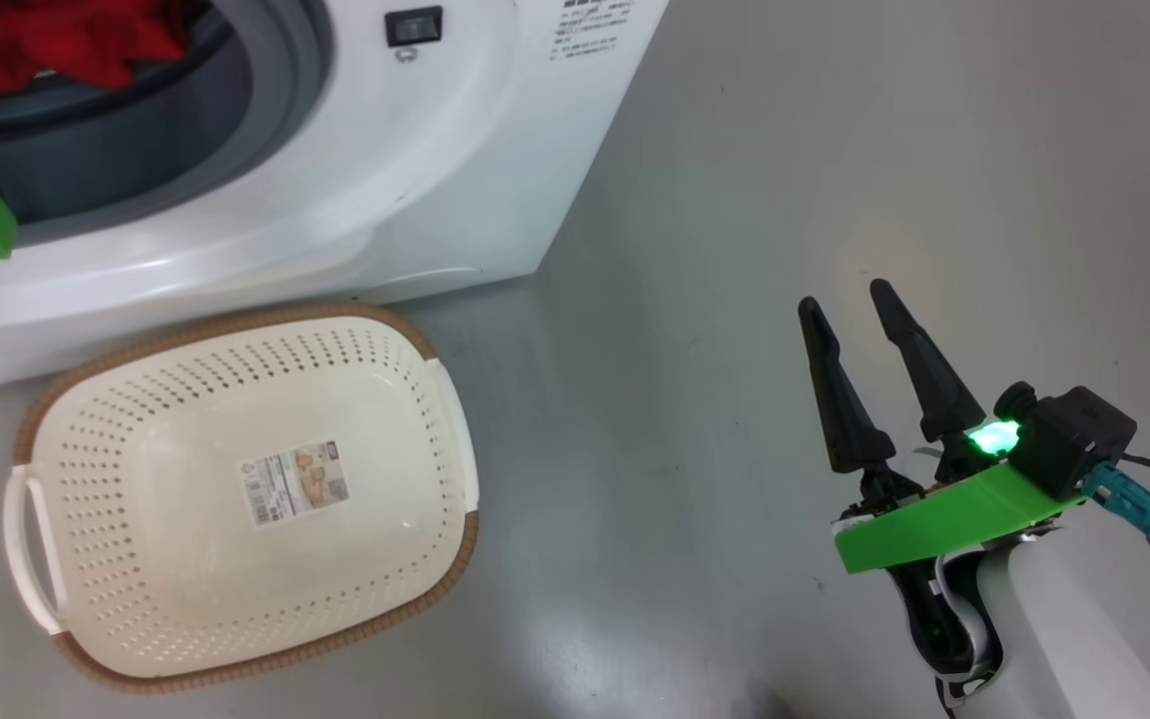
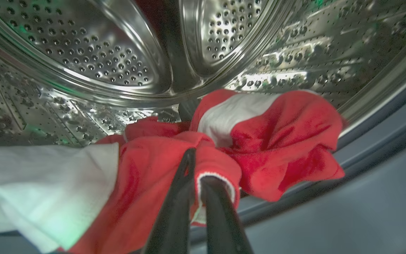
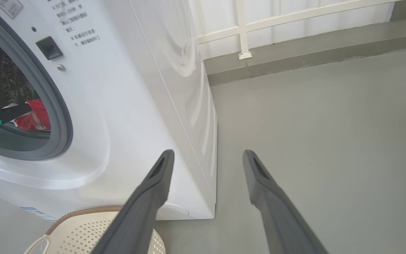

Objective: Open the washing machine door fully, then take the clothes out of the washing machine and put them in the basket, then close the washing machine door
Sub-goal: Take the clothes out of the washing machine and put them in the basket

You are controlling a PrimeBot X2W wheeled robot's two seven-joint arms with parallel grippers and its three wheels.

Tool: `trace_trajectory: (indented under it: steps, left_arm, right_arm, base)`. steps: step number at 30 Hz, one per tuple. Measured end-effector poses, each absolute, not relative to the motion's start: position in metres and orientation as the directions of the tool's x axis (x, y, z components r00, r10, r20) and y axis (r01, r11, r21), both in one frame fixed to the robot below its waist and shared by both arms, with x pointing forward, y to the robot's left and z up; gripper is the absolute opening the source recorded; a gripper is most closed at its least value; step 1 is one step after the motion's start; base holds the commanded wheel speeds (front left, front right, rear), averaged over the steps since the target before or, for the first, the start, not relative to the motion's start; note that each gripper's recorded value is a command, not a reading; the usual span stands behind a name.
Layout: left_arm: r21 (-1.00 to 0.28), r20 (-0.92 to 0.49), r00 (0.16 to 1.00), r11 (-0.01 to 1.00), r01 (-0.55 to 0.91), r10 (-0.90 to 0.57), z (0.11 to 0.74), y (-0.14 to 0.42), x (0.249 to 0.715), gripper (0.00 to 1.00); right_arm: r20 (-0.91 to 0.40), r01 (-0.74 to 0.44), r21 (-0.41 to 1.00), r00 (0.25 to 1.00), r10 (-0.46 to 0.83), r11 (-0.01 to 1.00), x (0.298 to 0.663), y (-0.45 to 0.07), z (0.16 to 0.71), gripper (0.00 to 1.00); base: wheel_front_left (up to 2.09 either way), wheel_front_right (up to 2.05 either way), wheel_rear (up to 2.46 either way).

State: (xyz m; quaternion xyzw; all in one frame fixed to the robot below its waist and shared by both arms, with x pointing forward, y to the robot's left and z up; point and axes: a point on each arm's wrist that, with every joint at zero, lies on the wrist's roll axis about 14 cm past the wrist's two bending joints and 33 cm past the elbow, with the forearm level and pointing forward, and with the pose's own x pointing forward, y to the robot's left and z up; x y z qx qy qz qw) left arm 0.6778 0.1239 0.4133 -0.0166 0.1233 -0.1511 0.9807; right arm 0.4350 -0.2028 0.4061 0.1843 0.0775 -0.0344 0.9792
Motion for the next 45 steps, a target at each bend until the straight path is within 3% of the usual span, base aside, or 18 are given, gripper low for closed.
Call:
trace_trajectory:
  steps: [18,33,45]
  left_arm:
    - [-0.266,0.012,0.971,0.935,0.233,-0.239,0.488,0.129,0.614,0.0]
    - [-0.29,0.235,0.965,0.938,0.187,-0.12,0.559,0.158,0.547,0.0]
    - [-0.268,0.416,0.905,0.94,0.212,-0.085,0.616,0.172,0.511,0.0]
  right_arm:
    - [-0.102,0.05,0.348,0.995,-0.016,0.936,0.423,-0.193,0.435,1.0]
    - [-0.074,0.006,0.348,0.997,0.021,0.937,0.406,-0.178,0.448,1.0]
    - [-0.052,-0.023,0.348,0.998,0.044,0.937,0.412,-0.171,0.455,1.0]
  base:
    - [0.0,0.0,0.0]
    - [0.0,0.0,0.0]
    - [0.0,0.0,0.0]
